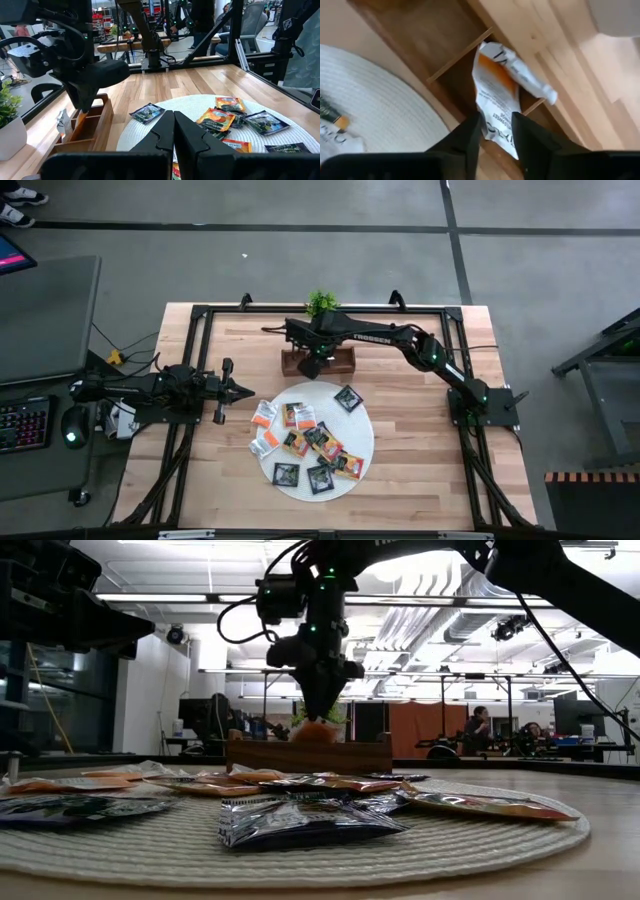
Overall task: Pick & Place Tea
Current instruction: Put the orange tea bag into the middle section of the wooden organizer
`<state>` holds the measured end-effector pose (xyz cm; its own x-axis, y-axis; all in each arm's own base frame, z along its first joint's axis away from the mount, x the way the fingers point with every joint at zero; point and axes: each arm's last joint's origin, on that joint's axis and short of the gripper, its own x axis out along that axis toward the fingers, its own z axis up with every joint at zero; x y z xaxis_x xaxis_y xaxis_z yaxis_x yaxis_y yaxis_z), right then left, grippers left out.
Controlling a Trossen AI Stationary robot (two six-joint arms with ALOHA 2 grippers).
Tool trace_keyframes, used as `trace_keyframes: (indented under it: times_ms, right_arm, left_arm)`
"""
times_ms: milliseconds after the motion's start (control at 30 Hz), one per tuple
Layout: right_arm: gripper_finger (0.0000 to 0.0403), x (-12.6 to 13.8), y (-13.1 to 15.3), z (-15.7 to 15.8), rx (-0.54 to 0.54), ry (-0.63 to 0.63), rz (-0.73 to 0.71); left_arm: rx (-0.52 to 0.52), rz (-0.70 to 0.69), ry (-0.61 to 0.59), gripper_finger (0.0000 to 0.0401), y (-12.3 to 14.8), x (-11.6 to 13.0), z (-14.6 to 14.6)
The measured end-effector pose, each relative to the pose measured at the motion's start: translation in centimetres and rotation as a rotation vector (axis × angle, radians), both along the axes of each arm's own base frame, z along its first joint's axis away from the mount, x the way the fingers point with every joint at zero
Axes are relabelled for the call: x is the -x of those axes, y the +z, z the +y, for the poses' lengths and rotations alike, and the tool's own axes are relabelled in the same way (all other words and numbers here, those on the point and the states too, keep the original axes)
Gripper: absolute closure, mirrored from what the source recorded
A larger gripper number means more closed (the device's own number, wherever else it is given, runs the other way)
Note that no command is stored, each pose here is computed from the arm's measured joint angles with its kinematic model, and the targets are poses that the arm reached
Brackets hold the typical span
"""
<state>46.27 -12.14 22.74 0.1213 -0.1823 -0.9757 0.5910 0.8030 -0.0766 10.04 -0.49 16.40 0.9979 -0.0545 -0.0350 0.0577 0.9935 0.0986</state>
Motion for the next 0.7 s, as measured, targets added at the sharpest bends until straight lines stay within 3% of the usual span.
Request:
trace_keyframes:
  times_ms: [200,500,700]
  right_arm:
    - [0.0264,-0.07,0.07,-0.29,0.077,-0.036,-0.001]
    - [0.0264,-0.47,0.26,-0.69,0.190,-0.057,-0.029]
    - [0.0263,-0.49,0.52,-0.74,0.210,-0.038,-0.033]
  left_arm:
    - [0.000,0.000,0.000,0.0400,0.00,0.00,0.00]
    - [0.000,0.000,0.000,0.0400,0.00,0.00,0.00]
    - [0.000,0.000,0.001,0.0400,0.00,0.00,0.00]
